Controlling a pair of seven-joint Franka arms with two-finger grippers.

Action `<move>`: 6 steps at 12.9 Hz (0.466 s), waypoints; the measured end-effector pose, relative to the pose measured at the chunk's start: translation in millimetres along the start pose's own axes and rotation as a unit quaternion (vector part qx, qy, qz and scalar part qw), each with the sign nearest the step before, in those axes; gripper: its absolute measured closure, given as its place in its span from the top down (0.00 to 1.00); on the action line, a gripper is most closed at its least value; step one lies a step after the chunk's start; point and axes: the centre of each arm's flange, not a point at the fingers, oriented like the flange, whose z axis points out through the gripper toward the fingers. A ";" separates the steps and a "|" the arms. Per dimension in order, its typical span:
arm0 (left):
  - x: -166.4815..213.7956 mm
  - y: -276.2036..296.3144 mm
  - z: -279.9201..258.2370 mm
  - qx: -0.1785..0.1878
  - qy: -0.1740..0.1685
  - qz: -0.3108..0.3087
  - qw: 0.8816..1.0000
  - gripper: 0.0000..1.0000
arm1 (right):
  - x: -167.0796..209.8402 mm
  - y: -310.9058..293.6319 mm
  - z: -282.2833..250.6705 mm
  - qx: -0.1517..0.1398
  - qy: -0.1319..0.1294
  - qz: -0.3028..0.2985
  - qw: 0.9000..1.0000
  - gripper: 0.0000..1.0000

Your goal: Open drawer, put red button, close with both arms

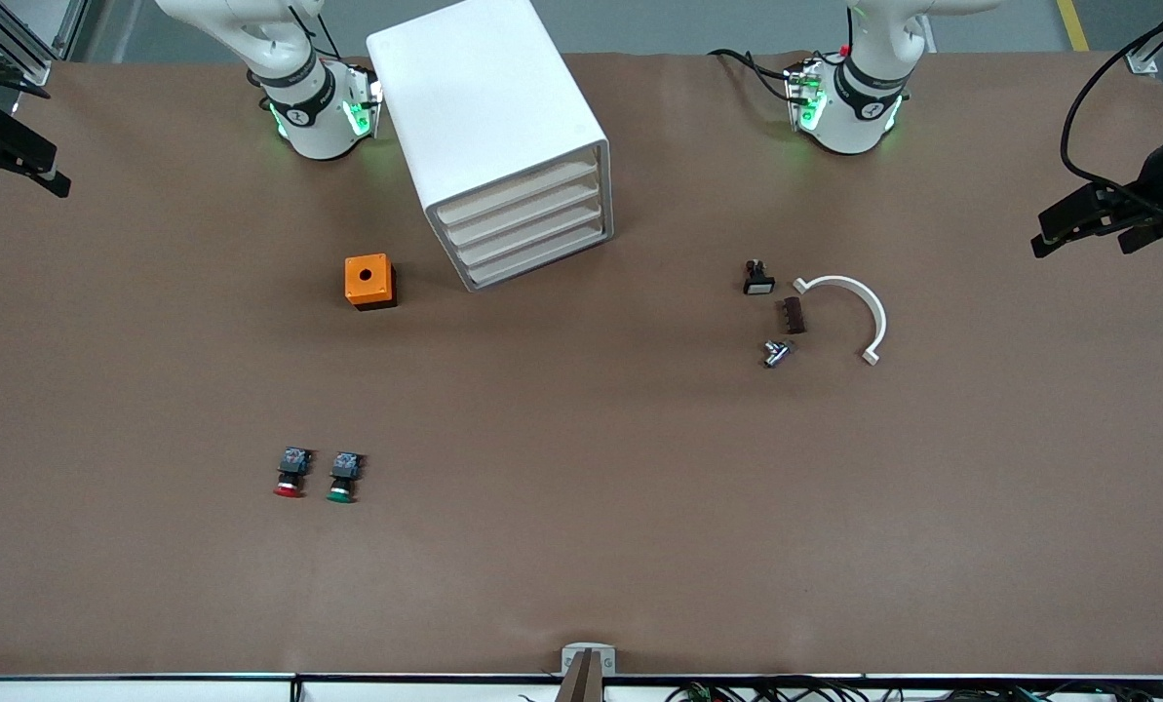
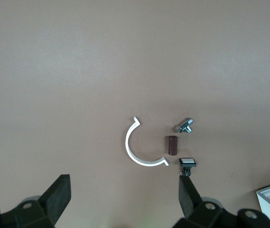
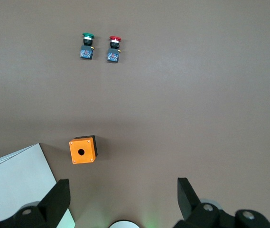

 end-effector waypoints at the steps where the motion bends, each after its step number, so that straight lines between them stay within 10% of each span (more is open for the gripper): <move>1: 0.0 0.0 0.0 0.000 0.000 0.000 1.000 1.00 | 0.0 0.0 0.0 0.000 0.000 0.000 1.000 1.00; 6: 0.2 -2.5 2.0 0.000 -0.002 -0.006 1.000 1.00 | -0.1 0.0 0.7 0.000 -0.001 0.000 1.000 1.00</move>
